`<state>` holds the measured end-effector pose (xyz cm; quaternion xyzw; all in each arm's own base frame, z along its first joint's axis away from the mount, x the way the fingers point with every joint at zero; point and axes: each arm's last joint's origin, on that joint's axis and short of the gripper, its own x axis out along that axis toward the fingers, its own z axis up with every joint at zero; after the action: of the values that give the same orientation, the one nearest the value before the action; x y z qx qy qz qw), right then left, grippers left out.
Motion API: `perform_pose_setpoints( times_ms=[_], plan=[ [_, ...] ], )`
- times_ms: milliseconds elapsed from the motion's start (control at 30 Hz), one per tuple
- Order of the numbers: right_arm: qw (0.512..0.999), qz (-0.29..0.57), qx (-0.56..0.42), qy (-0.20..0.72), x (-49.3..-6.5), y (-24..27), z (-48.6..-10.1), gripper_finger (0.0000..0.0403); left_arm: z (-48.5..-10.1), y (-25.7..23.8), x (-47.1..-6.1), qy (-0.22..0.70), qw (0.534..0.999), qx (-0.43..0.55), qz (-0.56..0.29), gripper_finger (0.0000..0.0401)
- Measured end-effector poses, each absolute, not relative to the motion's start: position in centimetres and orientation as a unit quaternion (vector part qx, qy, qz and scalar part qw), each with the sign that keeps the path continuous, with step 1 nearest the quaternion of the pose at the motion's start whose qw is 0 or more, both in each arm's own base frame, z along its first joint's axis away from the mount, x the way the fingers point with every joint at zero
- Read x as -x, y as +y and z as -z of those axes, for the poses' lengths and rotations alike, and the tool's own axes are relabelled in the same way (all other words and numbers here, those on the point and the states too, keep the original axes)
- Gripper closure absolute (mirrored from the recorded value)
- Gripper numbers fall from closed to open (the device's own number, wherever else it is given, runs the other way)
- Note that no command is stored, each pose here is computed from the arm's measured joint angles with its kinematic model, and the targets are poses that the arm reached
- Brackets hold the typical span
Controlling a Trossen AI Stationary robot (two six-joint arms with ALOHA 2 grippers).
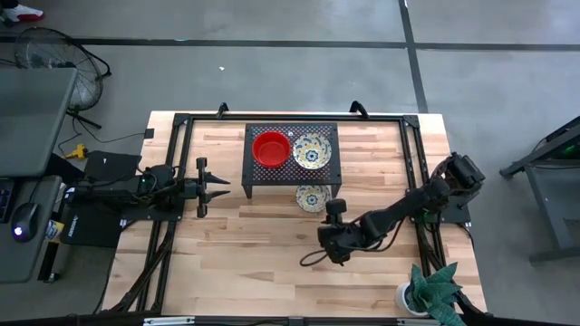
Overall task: Pick & Place Mini bowls
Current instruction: Stack the white patterned bowl on the white patterned bowls on the shelf
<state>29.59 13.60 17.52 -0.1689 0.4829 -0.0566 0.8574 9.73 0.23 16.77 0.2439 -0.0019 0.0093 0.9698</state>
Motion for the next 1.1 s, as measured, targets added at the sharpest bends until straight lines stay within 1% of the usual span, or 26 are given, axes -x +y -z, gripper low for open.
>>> perform_pose_setpoints(
  times_ms=[367,600,867,1100],
  plan=[
    [0.844,0.039,0.203,0.495,-29.1,13.9,-17.4,0.0254,-16.8,0.2,-9.7,-0.002,0.97,-0.244,-0.009,0.0288],
    [0.836,0.026,0.203,0.509,-29.7,14.5,-15.4,0.0254,-16.8,0.2,-9.7,-0.002,0.97,-0.244,-0.009,0.0288],
    [0.838,0.064,0.247,0.483,-30.5,14.6,-16.1,0.0254,-16.8,0.2,-9.7,-0.002,0.97,-0.244,-0.009,0.0288],
    [0.833,0.08,0.244,0.489,-30.8,13.7,-16.1,0.0254,-16.8,0.2,-9.7,-0.002,0.97,-0.244,-0.009,0.0288]
  ],
)
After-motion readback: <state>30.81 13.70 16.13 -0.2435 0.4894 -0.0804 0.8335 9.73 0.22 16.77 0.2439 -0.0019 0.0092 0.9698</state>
